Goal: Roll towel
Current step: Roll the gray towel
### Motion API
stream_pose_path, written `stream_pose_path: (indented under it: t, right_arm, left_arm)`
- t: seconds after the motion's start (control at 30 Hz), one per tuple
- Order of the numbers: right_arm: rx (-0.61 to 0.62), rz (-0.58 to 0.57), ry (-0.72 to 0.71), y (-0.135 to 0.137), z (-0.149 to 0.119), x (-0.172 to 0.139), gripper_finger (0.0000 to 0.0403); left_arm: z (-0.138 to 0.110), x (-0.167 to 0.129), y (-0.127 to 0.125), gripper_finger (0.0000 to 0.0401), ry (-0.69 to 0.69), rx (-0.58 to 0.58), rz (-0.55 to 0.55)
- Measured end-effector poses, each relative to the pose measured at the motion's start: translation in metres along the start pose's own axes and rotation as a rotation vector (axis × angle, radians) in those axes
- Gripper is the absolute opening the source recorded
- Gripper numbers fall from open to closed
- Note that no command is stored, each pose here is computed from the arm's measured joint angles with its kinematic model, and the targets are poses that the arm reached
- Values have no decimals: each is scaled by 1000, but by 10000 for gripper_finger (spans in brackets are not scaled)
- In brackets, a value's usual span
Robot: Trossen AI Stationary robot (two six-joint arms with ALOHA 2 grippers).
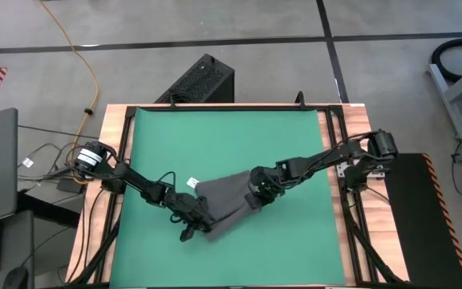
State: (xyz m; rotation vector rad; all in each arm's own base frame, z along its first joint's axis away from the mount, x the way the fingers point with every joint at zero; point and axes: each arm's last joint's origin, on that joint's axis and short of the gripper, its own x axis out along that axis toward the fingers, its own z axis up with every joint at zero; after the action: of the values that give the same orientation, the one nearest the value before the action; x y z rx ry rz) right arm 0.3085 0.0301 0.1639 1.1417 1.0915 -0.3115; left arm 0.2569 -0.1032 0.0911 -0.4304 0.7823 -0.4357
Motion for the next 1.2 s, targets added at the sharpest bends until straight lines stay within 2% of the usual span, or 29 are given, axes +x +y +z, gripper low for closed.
stream_pose_path:
  t: [0.17,0.33,0.5,0.63,0.7,0.8,0.93,1.03,1.13,1.2]
  right_arm:
    - [50,-44,12,-8,5,14,31]
    - [75,-22,32,-13,11,35,31]
    - [85,-33,44,-16,13,35,31]
    - [105,-58,51,-21,16,34,31]
    - [112,-62,56,-22,17,34,31]
    - [100,-58,60,-22,17,34,31]
    - [78,-54,65,-23,18,34,31]
    - [73,-54,65,-23,18,34,31]
    - [70,-54,65,-23,19,34,31]
    - [63,-51,64,-23,19,34,31]
  left_arm:
    - [3,1,-1,0,0,-5,-22]
    - [8,3,-4,0,28,-4,-55]
    - [13,3,-7,0,35,-34,-97]
    - [22,-10,-17,0,25,-75,-160]
    - [33,-22,-26,0,-46,-62,-157]
    - [47,-42,-35,0,-161,-51,-84]
    - [47,-56,-39,0,-179,-11,20]
    - [56,-68,-42,0,-270,10,129]
    - [75,-81,-51,0,-355,109,258]
    - [88,-84,-58,0,-340,201,316]
